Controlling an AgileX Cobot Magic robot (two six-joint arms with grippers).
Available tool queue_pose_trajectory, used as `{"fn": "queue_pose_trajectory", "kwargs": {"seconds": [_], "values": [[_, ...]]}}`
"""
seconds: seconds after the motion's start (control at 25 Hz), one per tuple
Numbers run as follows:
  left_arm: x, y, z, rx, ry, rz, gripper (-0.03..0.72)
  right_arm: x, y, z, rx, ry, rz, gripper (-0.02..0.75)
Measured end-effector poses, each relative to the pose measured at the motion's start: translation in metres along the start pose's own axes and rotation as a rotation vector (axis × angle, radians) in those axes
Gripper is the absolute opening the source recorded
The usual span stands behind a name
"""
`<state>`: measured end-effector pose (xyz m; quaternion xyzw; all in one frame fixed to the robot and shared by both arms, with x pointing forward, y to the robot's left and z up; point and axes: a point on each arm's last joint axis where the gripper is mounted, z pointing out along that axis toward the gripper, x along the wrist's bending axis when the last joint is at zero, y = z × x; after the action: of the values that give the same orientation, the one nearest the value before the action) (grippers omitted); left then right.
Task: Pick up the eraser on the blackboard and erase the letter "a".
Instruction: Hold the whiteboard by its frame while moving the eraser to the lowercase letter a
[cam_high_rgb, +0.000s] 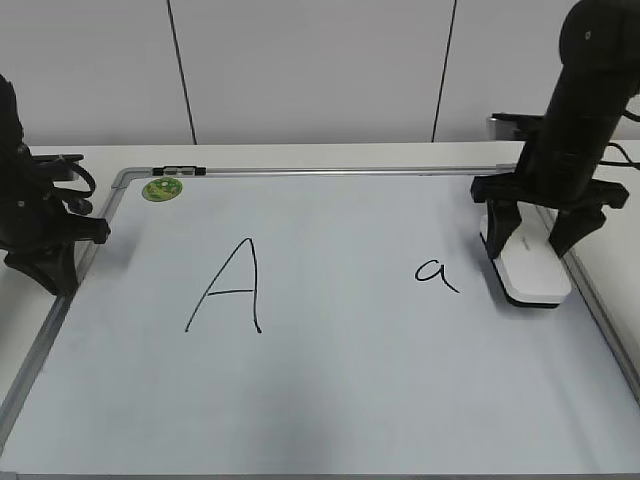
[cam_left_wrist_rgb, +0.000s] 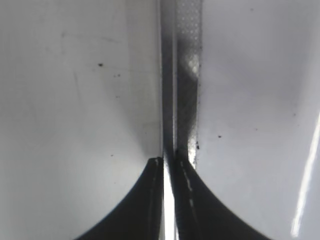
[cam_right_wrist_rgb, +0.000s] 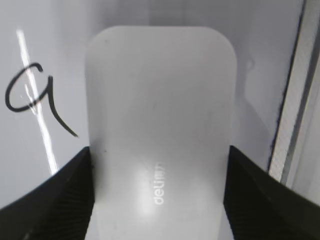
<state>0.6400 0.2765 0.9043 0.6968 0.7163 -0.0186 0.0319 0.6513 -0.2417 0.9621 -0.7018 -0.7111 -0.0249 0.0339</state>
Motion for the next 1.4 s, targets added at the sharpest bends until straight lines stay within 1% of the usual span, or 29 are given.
{"fn": "queue_pose_trajectory", "kwargs": {"seconds": [0.16,0.32,0.52,0.8,0.96,1.08,1.16,1.24,1.4], "values": [[0.000,0.000,0.000,0.001,0.000,0.000,0.032,0.008,0.013,0.007,-0.009,0.003,-0.020,0.524],[0.000,0.000,0.000,0.001,0.000,0.000,0.032,0.028,0.023,0.027,0.011,0.001,-0.063,0.524],[0.000,0.000,0.000,0.001,0.000,0.000,0.032,0.036,0.026,0.037,0.046,-0.032,-0.096,0.524],[0.000,0.000,0.000,0.001,0.000,-0.001,0.033,0.050,0.024,0.040,0.055,-0.061,-0.139,0.524],[0.000,0.000,0.000,0.002,0.000,-0.001,0.034,0.071,0.019,0.042,0.051,-0.078,-0.199,0.524],[0.000,0.000,0.000,0.002,0.000,-0.001,0.035,0.095,0.012,0.045,0.049,-0.078,-0.256,0.524],[0.000,0.000,0.000,0.004,0.000,-0.001,0.037,0.105,0.009,0.046,0.049,-0.068,-0.279,0.524],[0.000,0.000,0.000,0.004,0.000,-0.001,0.038,0.120,0.003,0.047,0.056,-0.038,-0.314,0.524],[0.000,0.000,0.000,0.004,0.000,-0.001,0.038,0.135,-0.002,0.048,0.068,0.022,-0.323,0.524]]}}
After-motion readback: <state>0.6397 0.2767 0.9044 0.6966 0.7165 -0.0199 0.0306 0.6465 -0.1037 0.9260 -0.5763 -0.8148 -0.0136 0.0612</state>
